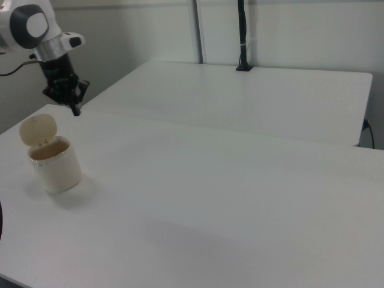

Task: Open the trash bin

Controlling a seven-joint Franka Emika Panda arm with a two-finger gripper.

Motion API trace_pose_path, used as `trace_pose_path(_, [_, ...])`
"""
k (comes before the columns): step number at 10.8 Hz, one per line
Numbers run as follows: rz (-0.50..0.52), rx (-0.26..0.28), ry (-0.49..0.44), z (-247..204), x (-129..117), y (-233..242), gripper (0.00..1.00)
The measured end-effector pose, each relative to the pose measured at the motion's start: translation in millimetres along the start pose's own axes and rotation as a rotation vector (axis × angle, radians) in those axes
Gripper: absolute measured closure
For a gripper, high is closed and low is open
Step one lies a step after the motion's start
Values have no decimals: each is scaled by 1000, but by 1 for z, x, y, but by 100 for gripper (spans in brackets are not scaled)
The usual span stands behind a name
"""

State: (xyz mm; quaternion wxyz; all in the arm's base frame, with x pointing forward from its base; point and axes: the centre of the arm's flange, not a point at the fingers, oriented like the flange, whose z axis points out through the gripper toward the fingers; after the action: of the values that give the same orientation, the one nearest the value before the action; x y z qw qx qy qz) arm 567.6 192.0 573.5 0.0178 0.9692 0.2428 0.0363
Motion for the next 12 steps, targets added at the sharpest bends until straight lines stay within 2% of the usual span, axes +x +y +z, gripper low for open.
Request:
trace_pose_path(2, [166, -7, -8, -13, -23, 60, 99])
trace_pose_path(5, [346, -13, -35, -29, -66, 136, 99])
trace_pose_path(8, [476, -11, -65, -32, -93, 174, 99])
trace_pose_path(10, [518, -13, -67, -32, -100, 185, 95])
trace_pose_path(11, [522, -13, -67, -32, -100, 186, 82])
trace_pose_path(12, [524, -13, -67, -32, -100, 185, 77])
